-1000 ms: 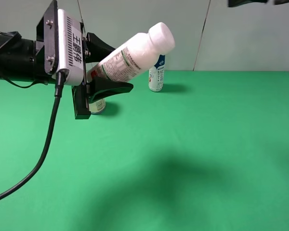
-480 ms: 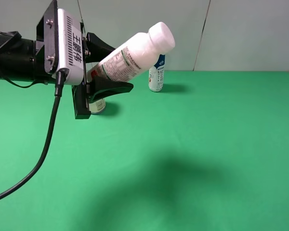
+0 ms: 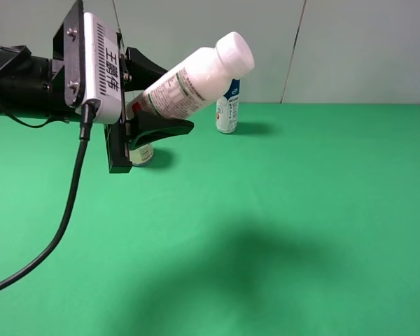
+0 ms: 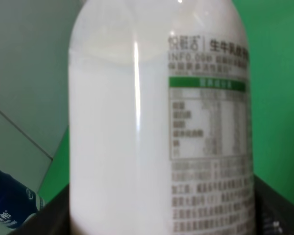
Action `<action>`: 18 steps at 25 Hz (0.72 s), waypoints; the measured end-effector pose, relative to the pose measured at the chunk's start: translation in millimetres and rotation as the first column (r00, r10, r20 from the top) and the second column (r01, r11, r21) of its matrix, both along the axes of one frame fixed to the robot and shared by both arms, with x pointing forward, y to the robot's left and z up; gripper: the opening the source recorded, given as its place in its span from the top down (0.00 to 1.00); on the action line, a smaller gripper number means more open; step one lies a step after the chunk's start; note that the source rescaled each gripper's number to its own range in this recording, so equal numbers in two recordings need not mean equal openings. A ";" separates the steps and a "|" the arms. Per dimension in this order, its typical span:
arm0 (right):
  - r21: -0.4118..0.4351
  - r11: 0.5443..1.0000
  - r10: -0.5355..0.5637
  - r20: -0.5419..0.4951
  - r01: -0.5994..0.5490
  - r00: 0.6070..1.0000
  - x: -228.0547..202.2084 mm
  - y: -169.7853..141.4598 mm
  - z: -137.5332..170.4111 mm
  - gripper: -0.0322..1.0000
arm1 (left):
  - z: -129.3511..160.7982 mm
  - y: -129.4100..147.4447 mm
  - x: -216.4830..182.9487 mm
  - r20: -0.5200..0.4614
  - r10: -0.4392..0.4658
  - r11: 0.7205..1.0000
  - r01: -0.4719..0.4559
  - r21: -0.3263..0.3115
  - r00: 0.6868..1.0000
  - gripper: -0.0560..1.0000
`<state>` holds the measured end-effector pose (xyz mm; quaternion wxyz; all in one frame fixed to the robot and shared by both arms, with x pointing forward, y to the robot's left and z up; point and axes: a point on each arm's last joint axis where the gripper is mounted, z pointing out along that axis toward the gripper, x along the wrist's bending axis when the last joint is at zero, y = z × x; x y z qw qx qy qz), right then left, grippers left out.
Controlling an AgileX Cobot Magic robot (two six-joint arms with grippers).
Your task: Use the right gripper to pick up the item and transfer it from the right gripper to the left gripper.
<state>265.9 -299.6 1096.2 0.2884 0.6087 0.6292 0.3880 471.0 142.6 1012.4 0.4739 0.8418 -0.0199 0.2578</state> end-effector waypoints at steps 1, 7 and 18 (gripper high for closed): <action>0.000 1.000 -0.002 -0.008 0.002 1.000 -1.4 -0.4 -0.9 0.00 | 0.0 0.0 0.0 0.000 0.000 1.000 0.000 0.000 1.000 0.95; 0.023 0.999 -0.033 -0.066 0.035 0.997 -0.2 -0.5 -12.6 0.00 | 0.0 0.0 0.0 0.000 0.000 1.000 0.000 0.000 1.000 0.95; -0.005 0.999 -0.049 -0.178 0.049 0.983 -6.6 -2.8 -20.8 0.00 | 0.0 0.0 0.0 0.000 0.000 1.000 0.000 0.000 1.000 0.95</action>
